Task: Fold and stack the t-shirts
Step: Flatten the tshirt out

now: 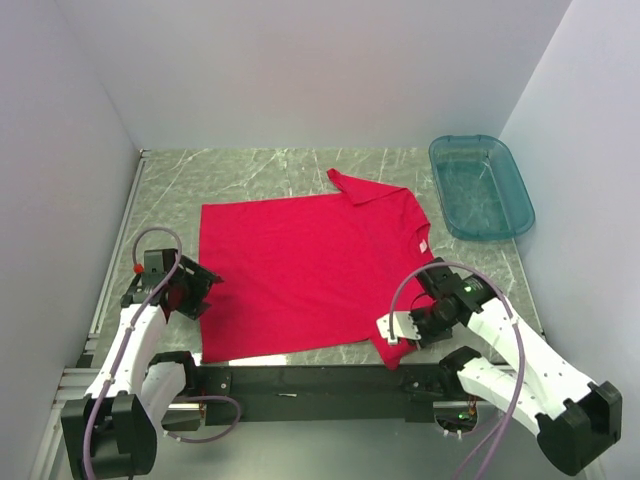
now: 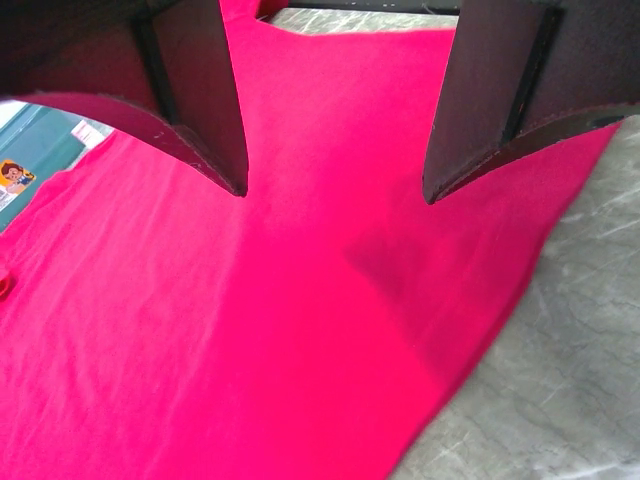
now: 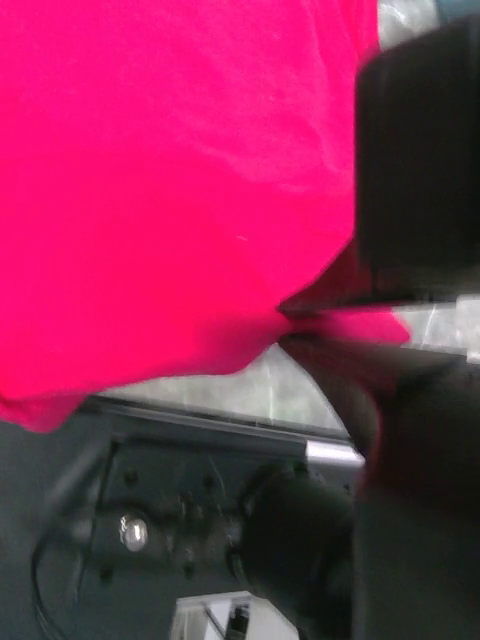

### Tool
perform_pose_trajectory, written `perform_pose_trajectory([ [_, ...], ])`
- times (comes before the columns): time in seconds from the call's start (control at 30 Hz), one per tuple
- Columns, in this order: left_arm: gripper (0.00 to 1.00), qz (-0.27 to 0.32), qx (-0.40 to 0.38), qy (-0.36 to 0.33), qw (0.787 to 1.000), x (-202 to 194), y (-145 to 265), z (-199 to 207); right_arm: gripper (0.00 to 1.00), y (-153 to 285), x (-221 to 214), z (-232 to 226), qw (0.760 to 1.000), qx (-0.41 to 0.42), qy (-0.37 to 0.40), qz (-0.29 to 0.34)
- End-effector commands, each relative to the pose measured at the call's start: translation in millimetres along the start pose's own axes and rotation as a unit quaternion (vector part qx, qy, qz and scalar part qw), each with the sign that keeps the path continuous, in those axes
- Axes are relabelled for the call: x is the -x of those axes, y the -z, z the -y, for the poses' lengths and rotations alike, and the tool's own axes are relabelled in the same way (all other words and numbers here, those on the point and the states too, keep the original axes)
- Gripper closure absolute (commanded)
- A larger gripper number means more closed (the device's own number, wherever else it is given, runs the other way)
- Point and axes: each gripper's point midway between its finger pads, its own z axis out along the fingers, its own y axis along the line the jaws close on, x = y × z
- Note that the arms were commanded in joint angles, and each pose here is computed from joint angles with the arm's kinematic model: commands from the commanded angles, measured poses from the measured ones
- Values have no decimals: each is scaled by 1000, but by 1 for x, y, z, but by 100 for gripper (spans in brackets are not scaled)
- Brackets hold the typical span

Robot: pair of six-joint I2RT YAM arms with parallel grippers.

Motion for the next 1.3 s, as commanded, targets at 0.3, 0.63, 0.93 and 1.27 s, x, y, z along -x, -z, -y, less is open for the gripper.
perform_pose_trajectory([
  [0.3,21,69,-125,-127,982,50,19,89,40,70,24,98,964,-200,-139,107],
  [0.63,23,111,-119,-253,954,136,-41,151,50,56,20,317,893,-234,-325,207],
  [0.93,32,95,-61,-284,952,181,-109,164,49,2,16,409,908,-248,-316,118],
  [1.27,33,92,-53,-284,953,190,-124,162,48,-23,2,450,888,-275,-362,66],
])
